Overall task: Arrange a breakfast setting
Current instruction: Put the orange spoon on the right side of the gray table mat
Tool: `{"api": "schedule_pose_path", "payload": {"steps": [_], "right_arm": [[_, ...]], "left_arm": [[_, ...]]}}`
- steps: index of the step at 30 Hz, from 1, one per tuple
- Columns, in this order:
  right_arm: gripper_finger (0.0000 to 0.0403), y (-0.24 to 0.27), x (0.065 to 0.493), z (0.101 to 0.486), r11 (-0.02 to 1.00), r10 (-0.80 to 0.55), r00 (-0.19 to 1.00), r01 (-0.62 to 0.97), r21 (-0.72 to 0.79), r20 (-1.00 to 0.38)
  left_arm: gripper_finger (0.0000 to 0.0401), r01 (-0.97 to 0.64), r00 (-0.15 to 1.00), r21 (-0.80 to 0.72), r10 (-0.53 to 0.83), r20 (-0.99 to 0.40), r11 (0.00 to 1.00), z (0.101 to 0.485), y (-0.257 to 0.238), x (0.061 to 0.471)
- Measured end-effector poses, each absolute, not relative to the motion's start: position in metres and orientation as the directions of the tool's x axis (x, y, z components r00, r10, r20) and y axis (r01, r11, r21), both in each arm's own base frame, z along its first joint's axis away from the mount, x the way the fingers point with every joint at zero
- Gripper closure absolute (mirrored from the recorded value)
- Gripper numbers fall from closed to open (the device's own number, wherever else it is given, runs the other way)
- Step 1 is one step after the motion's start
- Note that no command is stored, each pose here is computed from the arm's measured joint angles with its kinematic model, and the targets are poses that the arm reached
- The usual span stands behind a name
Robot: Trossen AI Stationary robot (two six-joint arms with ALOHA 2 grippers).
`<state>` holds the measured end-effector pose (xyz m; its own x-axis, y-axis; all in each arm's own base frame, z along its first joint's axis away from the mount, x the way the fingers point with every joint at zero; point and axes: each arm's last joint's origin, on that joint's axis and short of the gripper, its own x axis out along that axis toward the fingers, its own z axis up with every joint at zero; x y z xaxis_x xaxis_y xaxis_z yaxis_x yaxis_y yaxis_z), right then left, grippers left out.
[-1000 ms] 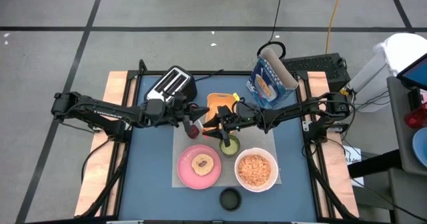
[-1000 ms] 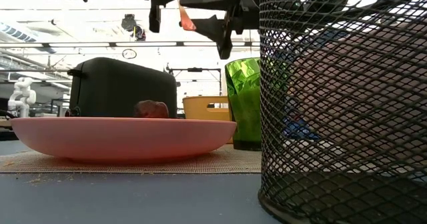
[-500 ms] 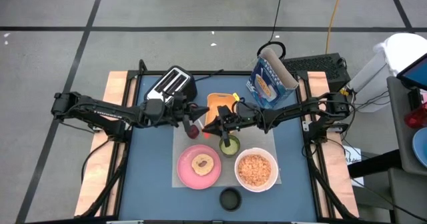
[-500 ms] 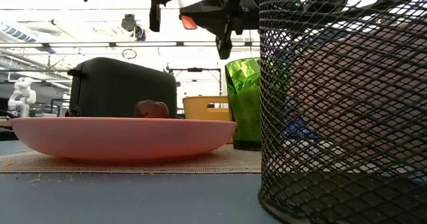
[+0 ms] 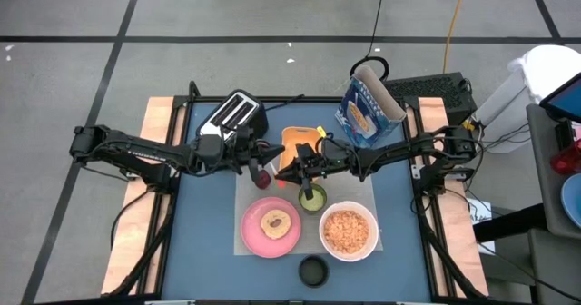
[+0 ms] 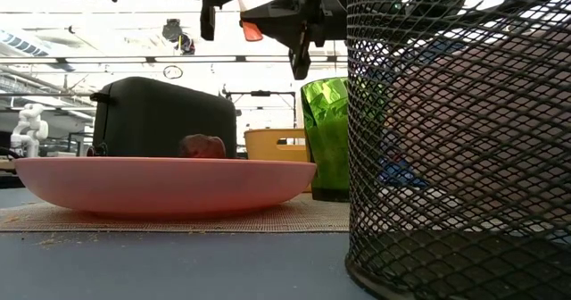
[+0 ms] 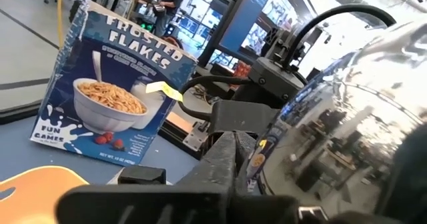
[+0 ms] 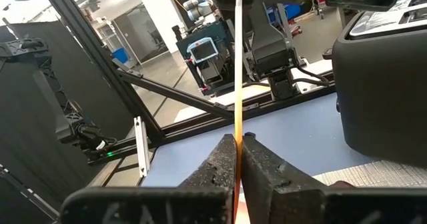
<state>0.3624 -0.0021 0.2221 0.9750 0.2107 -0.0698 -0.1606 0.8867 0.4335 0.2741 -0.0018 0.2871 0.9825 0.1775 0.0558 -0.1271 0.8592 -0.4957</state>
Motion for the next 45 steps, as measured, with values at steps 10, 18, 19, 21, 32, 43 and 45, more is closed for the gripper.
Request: {"api": "schedule_pose_path", "payload": {"steps": [10, 18, 19, 21, 32, 43, 45], "right_arm": [[0.0401, -0.002, 0.361, 0.224, 0.887, 0.211, 0.975, -0.16, 0.434, -0.071], [0.0402, -0.002, 0.347, 0.245, 0.902, 0.206, 0.973, -0.148, 0.406, -0.103], [0.0402, -0.002, 0.345, 0.248, 0.902, 0.203, 0.974, -0.144, 0.406, -0.104], [0.0402, -0.002, 0.34, 0.255, 0.907, 0.195, 0.975, -0.138, 0.397, -0.108], [0.0402, -0.005, 0.294, 0.299, 0.935, 0.065, 0.984, -0.003, 0.355, -0.163], [0.0403, 0.007, 0.225, 0.336, 0.835, 0.097, 0.971, 0.04, 0.549, -0.219], [0.0403, 0.01, 0.212, 0.339, 0.798, 0.11, 0.965, 0.056, 0.6, -0.237]], "left_arm": [[0.0267, -0.12, 0.985, -0.461, 0.162, 0.054, 0.879, 0.287, -0.002, 0.274], [0.0247, -0.114, 0.986, -0.462, 0.157, 0.055, 0.88, 0.287, -0.002, 0.274], [0.0247, -0.113, 0.986, -0.463, 0.157, 0.056, 0.879, 0.287, -0.002, 0.274], [0.0247, -0.109, 0.986, -0.464, 0.154, 0.061, 0.879, 0.288, -0.003, 0.274], [0.0247, -0.088, 0.99, -0.469, 0.129, 0.056, 0.879, 0.287, -0.003, 0.274], [0.0247, -0.089, 0.99, -0.468, 0.127, 0.052, 0.879, 0.287, -0.003, 0.274], [0.0247, -0.091, 0.991, -0.467, 0.127, 0.045, 0.88, 0.286, -0.003, 0.274]]}}
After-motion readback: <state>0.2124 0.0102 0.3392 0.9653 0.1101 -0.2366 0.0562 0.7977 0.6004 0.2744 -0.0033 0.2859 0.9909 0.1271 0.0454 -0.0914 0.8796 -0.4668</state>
